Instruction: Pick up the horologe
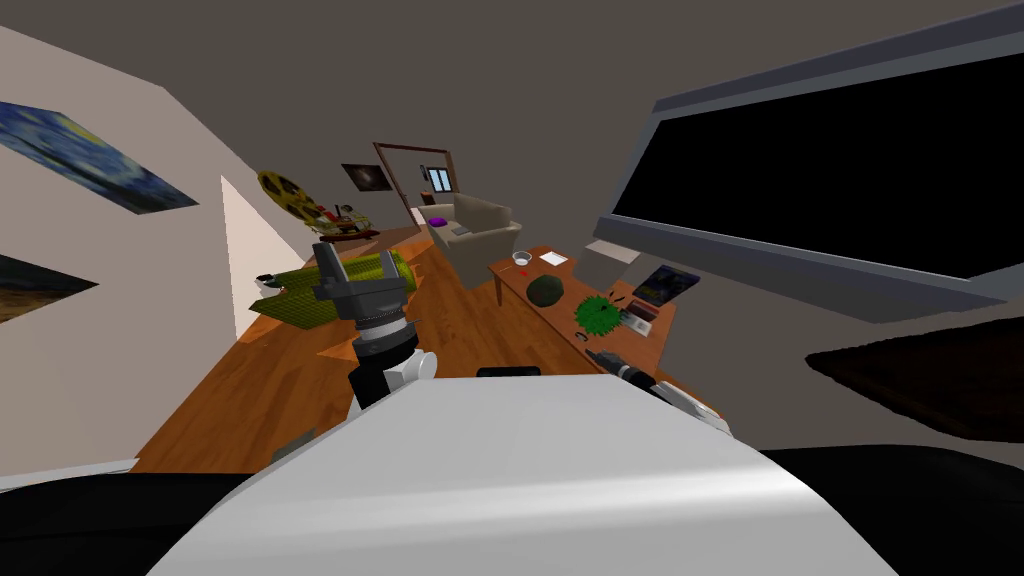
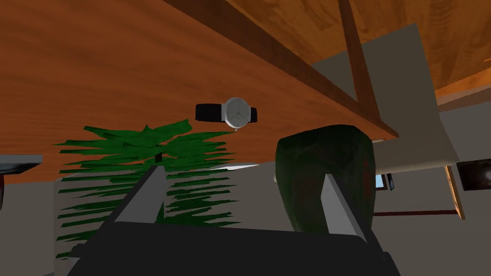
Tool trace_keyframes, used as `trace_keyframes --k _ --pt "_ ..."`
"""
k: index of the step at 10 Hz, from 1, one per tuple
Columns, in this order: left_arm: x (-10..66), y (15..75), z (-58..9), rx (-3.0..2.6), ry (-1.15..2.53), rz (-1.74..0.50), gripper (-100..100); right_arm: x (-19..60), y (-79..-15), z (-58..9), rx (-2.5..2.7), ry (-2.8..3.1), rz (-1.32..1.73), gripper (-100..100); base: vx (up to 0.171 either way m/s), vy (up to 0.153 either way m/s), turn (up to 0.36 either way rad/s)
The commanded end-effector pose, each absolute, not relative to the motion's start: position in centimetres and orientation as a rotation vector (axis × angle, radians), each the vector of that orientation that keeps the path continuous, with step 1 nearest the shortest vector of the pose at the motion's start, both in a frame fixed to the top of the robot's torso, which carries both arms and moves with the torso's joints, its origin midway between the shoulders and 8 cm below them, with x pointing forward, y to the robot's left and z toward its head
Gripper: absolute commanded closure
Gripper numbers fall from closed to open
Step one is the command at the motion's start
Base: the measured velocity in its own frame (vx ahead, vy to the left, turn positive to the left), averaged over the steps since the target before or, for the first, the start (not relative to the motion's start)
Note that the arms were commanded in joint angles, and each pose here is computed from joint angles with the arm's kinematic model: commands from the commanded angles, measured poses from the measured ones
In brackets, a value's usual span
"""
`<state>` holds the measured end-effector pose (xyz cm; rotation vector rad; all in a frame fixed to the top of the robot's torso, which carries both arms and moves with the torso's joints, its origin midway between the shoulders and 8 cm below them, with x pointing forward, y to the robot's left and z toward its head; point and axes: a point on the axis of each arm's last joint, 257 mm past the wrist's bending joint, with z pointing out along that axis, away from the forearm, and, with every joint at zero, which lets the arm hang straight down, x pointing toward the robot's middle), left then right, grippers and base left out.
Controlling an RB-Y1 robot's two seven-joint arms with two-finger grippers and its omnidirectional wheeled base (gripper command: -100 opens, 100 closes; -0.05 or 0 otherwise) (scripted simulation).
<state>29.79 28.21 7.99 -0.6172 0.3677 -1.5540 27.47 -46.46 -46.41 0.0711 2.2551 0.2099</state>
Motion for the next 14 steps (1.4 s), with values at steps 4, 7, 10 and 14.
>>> trace_keyframes --k 4,7,10,14 --pt "29.8 28.2 8.0 -0.617 0.368 -1.554 0 21.9 -53.6 -49.6 -0.056 2.433 -0.032 -100 0.171 0.111 0.119" --pt "29.8 28.2 8.0 -0.617 0.368 -1.554 0 20.1 -56.1 -50.2 -0.105 2.487 -0.118 -100 0.113 0.054 0.058" --pt "29.8 28.2 8.0 -0.617 0.368 -1.554 0 17.1 -59.3 -51.0 -0.179 2.563 -0.233 -100 0.143 0.092 0.068" --pt "29.8 28.2 8.0 -0.617 0.368 -1.554 0 16.7 -57.6 -52.1 -0.175 2.568 -0.235 -100 0.042 0.004 0.014"
